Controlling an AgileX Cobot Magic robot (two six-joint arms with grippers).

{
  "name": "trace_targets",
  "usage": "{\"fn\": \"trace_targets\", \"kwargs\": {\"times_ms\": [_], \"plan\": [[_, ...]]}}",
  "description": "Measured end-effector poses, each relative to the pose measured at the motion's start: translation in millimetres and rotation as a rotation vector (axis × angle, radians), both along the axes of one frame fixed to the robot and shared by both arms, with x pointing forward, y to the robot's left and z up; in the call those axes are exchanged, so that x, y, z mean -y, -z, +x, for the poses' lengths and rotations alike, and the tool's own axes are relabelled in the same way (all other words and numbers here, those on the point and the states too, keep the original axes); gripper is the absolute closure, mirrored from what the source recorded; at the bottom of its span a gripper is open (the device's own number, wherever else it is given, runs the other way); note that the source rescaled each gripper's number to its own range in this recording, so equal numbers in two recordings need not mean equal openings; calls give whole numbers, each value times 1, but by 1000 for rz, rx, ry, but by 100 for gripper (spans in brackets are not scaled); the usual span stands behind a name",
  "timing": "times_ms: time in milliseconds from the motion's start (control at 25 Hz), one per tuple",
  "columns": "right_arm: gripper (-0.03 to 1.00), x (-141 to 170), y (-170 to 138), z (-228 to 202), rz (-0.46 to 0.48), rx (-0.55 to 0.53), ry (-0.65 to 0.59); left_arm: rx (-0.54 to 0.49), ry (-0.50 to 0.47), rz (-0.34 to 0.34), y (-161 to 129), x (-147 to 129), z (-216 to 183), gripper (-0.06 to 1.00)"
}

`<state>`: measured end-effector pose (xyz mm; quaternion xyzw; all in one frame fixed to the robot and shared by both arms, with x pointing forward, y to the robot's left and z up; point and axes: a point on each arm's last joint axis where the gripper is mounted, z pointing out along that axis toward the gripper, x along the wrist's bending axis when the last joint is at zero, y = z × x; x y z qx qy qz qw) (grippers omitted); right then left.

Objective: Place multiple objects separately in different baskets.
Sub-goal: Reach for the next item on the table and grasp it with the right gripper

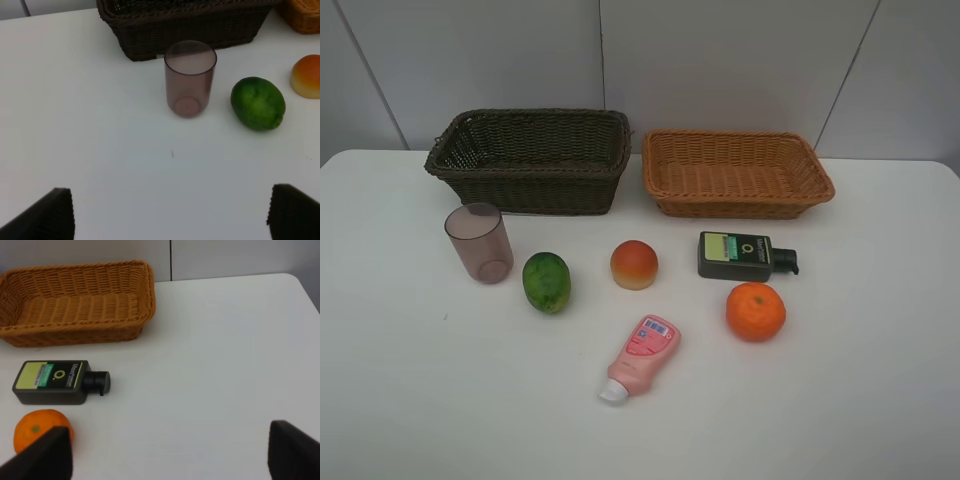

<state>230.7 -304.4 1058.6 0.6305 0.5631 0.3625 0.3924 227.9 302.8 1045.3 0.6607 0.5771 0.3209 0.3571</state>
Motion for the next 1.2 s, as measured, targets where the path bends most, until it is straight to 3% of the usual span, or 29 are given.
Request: {"fn": "trace_targets", "kwargs": {"times_ms": [1200], "plan": [[39, 0, 0, 0, 0, 0, 0, 0, 0, 0, 0, 0, 0, -6]]}}
